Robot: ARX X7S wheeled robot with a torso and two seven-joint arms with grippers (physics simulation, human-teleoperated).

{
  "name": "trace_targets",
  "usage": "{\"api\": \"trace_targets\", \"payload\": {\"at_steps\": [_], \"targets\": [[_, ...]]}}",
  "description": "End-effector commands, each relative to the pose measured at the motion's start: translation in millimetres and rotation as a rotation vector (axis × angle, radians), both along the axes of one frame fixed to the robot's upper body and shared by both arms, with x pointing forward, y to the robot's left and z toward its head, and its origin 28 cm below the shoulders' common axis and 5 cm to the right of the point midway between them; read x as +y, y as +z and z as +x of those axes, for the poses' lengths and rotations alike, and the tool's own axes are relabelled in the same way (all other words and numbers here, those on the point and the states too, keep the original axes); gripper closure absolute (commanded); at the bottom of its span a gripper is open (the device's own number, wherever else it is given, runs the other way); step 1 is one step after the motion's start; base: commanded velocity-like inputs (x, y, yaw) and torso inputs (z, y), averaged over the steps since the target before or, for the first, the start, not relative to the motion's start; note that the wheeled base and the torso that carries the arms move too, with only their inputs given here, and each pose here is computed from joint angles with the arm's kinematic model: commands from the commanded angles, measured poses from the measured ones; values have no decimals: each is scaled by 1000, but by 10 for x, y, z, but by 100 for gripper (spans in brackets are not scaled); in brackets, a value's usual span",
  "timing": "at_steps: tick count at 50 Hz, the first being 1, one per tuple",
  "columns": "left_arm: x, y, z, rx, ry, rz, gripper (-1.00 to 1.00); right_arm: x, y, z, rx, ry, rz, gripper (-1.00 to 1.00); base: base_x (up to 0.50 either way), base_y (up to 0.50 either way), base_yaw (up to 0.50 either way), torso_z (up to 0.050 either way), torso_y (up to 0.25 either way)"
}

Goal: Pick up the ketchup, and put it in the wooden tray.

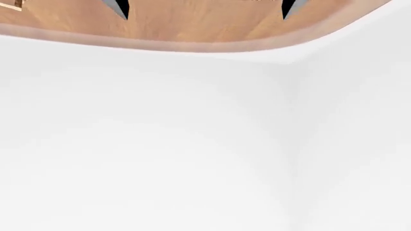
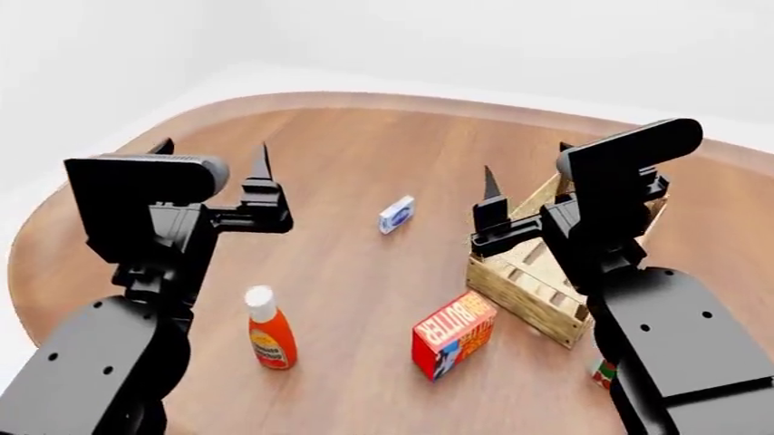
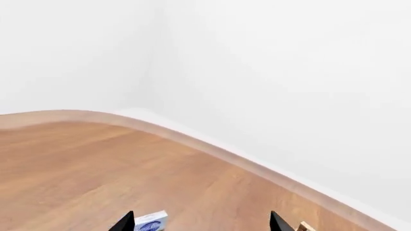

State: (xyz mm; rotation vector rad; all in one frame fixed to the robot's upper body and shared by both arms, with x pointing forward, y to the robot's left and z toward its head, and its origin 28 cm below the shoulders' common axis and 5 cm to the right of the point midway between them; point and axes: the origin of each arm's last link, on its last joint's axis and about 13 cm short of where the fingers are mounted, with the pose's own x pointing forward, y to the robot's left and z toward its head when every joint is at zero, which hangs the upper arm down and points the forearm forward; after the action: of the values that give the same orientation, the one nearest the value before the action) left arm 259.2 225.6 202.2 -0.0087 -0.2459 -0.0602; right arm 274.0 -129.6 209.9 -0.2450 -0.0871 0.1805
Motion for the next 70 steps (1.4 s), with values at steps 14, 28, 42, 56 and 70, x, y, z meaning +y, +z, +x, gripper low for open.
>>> {"api": "trace_targets", "payload": {"at_steps": [14,28,42,56,70], "targets": [[76,179,28,-37,-5,35,-100,-27,120,-36,-1,-10,-4,-100,33,-99,71,0,0],[133,245,65,-43,28,22,-100,-33,128,-39,-7,-11,-1,-100,154,-457,0,0,0],[175,285,88,-56,49,26,-100,-53,167,-36,-13,-27,-19,-100,113,-335,0,0,0],[258,529,117,-38,-3,62,-100,-108,406,-19,-10,-60,-34,-100,21,7,0,0,0],[271,574,150,-56,-1,59,-100,-107,415,-51,-14,-58,-28,-100,447,97,0,0,1]]}}
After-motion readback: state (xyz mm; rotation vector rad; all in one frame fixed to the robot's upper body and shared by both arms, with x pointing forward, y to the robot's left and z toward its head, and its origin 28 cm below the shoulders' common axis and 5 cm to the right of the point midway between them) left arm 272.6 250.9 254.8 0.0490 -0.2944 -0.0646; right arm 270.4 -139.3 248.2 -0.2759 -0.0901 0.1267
